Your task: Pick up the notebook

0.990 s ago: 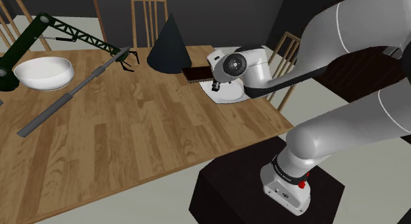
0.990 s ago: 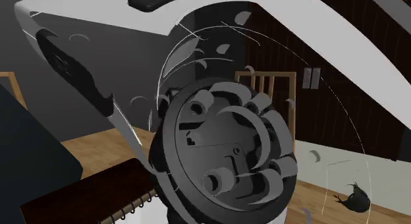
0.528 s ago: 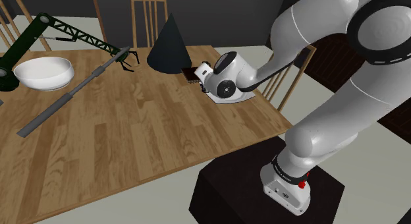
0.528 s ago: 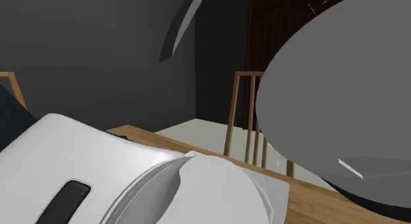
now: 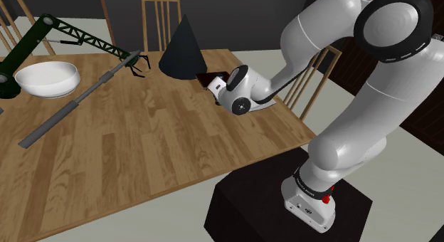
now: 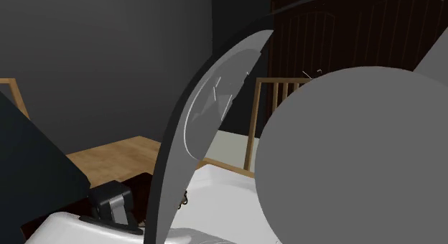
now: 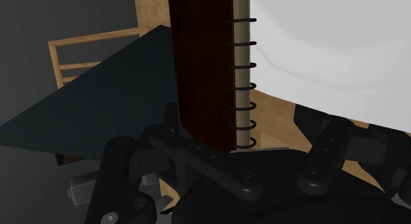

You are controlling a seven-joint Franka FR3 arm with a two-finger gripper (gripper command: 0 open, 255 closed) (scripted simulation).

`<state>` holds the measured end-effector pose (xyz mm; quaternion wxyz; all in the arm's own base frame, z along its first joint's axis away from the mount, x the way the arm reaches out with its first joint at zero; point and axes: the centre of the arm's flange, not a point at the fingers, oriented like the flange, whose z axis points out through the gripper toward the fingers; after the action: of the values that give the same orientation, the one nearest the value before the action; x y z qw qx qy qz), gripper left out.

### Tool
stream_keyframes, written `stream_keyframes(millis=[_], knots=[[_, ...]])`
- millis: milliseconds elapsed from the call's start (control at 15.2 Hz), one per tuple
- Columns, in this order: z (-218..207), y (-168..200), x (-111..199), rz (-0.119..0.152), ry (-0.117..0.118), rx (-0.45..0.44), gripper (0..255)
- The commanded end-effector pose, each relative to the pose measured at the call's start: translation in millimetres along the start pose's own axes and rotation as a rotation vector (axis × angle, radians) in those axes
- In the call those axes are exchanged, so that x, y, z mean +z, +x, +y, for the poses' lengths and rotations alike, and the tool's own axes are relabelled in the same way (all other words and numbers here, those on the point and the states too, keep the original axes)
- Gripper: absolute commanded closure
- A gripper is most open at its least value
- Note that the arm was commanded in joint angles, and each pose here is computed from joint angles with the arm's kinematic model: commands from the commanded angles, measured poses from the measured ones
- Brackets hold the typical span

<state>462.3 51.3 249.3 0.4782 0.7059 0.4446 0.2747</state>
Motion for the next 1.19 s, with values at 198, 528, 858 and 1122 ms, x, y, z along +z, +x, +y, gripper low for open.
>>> stream_keyframes(millis=[198,528,858,1122], knots=[[-4.8,-0.3,3.2,-0.001,0.002,0.0,255],[-5.1,-1.7,2.3,0.0,0.002,0.0,255],[9.6,-1.0,-4.8,-0.001,0.002,0.0,255],[29.0,-1.8,-13.1,-0.001,0.002,0.0,255]])
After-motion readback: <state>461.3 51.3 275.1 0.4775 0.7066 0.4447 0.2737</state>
